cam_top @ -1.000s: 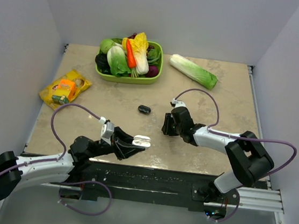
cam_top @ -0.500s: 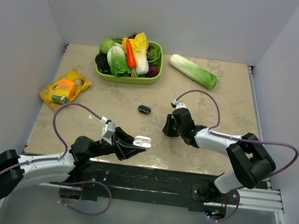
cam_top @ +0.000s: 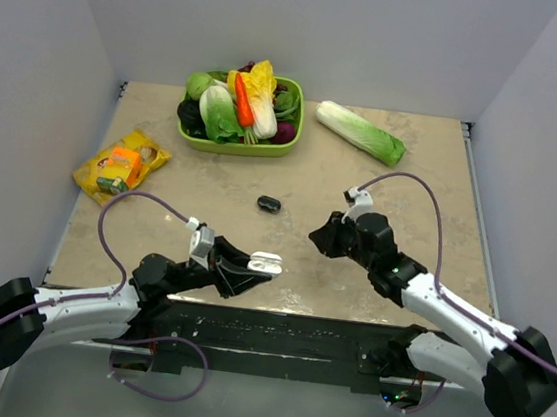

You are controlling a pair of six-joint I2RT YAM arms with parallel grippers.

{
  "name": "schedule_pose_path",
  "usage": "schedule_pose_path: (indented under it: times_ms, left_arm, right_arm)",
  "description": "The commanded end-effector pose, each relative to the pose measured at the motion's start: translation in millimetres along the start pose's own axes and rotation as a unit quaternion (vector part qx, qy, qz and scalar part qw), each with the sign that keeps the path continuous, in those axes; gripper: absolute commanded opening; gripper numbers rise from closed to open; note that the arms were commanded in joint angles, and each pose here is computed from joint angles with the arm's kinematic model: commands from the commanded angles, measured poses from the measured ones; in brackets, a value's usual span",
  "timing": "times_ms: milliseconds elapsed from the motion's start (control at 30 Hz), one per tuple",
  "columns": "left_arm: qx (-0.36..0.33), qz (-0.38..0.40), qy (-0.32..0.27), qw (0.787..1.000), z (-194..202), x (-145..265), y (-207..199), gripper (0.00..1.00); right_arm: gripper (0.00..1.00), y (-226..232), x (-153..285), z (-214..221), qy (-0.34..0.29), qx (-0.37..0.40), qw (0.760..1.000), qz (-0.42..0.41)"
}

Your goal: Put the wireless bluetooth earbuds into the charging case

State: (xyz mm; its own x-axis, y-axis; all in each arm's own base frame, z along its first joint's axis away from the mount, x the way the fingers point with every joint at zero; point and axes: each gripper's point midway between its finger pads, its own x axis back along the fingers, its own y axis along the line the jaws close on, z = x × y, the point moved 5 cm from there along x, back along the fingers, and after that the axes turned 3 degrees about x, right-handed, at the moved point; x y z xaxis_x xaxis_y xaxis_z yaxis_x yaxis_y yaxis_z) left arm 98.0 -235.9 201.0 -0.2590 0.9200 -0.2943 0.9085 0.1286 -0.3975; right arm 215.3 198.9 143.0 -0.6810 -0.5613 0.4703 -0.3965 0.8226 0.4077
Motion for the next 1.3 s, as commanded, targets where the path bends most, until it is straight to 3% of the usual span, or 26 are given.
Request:
schedule_pose_path:
  times_ms: [0, 233, 367, 467, 933, 1267]
  left_arm:
    - [-0.029, -0.003, -0.052, 0.998, -11.5, 4.3, -0.2, 0.00]
    - [-0.088, 0.005, -0.129, 0.988, -52.0, -6.6, -8.4, 0.00]
    - [-0.109, 0.011, -0.126, 0.986, -62.6, -18.5, -10.6, 0.00]
    - [-0.120, 0.026, -0.127, 0.984, -69.6, -26.6, -14.8, 0.00]
    - [-0.129, 0.118, -0.115, 0.978, -72.9, -56.1, -30.2, 0.00]
    - [-0.124, 0.174, -0.106, 0.971, -70.9, -62.5, -41.3, 0.00]
  right_arm:
    - [0.00, 39.6, 35.0, -40.4, -0.059, 0.031, 0.992, -0.111]
    - [0.00, 72.4, 106.1, -75.2, -0.124, 0.108, 0.966, -0.201]
    - [0.00, 93.7, 148.7, -86.2, -0.178, 0.129, 0.935, -0.280]
    - [0.00, 105.0, 161.7, -85.3, -0.176, 0.141, 0.918, -0.326]
    - [0.00, 128.7, 175.8, -92.1, -0.193, 0.139, 0.879, -0.412]
    - [0.00, 133.8, 164.9, -70.4, -0.125, 0.171, 0.877, -0.432]
